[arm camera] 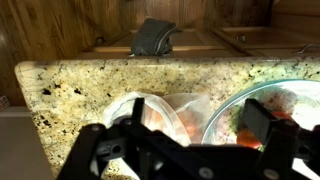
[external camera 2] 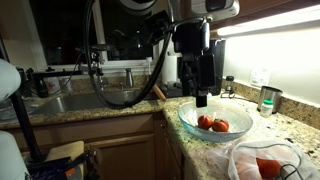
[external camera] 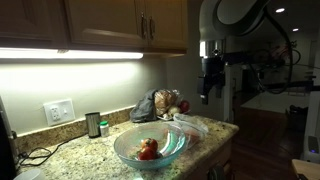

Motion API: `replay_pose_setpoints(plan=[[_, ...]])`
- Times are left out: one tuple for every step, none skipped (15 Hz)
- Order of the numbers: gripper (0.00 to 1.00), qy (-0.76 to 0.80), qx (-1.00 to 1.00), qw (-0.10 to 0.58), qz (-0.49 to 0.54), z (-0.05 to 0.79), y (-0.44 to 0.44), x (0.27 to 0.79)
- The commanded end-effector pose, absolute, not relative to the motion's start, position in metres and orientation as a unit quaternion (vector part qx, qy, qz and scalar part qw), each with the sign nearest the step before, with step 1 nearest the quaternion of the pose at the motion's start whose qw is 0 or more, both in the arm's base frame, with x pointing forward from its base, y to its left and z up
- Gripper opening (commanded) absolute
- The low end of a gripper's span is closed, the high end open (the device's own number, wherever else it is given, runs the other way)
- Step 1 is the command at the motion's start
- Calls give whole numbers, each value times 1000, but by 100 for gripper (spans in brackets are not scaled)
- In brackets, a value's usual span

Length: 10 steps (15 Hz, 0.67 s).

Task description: Take the peach out of the carrier bag and place it inside the glass bowl

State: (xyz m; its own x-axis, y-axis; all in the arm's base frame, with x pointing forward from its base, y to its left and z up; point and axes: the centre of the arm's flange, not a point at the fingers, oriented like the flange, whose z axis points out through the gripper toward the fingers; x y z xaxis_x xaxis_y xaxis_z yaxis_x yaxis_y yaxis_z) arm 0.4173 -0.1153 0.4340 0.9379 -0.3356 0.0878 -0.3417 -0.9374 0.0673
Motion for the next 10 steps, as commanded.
replay_pose_setpoints(plan=[[100, -202, 977, 47, 49, 428, -128, 430], [100, -209, 976, 47, 49, 425, -132, 433], [100, -215, 974, 46, 49, 423, -136, 435], [100, -222, 973, 46, 48, 419, -141, 436], [100, -230, 971, 46, 48, 417, -146, 437], [100, -238, 969, 45, 46, 413, -152, 438], [100, -245, 967, 45, 44, 410, -158, 438], [100, -254, 965, 44, 42, 407, -166, 438], [100, -261, 963, 43, 41, 404, -172, 438], [100, -270, 961, 42, 38, 401, -180, 437]])
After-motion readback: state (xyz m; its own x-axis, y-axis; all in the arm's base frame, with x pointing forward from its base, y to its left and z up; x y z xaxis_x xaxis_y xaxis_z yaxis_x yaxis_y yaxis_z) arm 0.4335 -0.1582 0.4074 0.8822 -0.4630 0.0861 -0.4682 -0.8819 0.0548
